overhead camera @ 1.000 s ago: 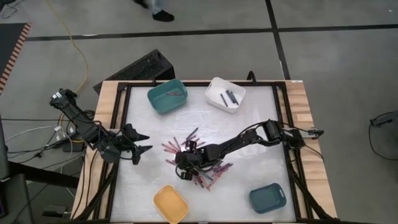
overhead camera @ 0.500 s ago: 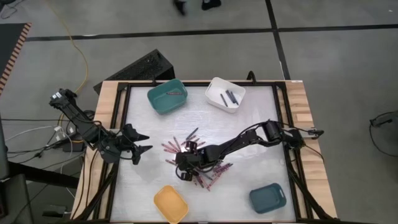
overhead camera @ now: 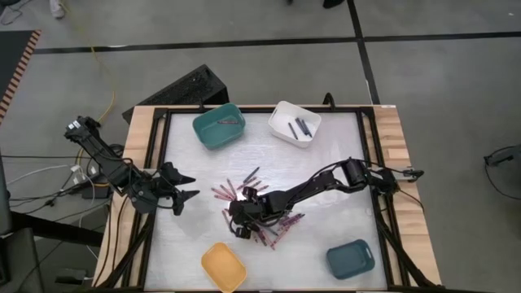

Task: Sort crayons
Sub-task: Put the red crayon into the top green bin, then put the blue crayon into the white bin

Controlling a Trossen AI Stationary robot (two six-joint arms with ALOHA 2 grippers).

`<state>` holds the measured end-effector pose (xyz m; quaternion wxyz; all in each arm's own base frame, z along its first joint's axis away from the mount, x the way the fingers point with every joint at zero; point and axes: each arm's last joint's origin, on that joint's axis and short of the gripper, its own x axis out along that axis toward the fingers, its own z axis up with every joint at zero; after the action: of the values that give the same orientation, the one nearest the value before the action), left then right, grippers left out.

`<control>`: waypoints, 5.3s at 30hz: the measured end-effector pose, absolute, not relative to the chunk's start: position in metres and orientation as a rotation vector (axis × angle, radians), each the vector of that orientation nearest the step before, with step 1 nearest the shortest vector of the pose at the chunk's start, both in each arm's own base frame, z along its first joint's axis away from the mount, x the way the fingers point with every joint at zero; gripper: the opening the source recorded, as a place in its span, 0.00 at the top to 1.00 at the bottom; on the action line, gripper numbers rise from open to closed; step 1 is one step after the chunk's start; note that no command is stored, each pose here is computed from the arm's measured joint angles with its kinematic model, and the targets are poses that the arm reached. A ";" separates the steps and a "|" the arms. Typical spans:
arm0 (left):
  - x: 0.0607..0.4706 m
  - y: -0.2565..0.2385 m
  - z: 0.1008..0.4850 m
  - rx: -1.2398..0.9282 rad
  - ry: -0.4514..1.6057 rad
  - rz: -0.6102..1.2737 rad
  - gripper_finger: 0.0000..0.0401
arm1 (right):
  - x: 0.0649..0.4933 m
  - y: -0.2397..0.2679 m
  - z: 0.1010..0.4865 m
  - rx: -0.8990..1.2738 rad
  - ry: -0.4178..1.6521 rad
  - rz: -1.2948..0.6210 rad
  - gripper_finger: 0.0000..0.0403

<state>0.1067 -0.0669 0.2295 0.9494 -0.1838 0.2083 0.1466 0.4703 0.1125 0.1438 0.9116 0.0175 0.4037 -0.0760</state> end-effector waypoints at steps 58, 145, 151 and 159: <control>0.106 -0.066 0.229 -0.354 0.427 0.305 0.43 | 0.484 -0.076 0.218 0.191 0.448 -0.478 0.99; 0.108 -0.066 0.232 -0.397 0.366 0.339 0.43 | 0.253 0.257 0.259 0.113 0.538 -0.265 0.83; 0.108 -0.066 0.232 -0.400 0.367 0.338 0.43 | 0.295 0.236 0.270 0.063 0.383 -0.260 0.83; 0.108 -0.066 0.232 -0.384 0.369 0.336 0.43 | 0.338 0.187 0.271 0.150 0.374 -0.224 0.83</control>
<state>0.1079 -0.0664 0.2321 0.9508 -0.1890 0.1814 0.1655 0.3382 0.1866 0.2708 0.9735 0.0746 0.1854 -0.1110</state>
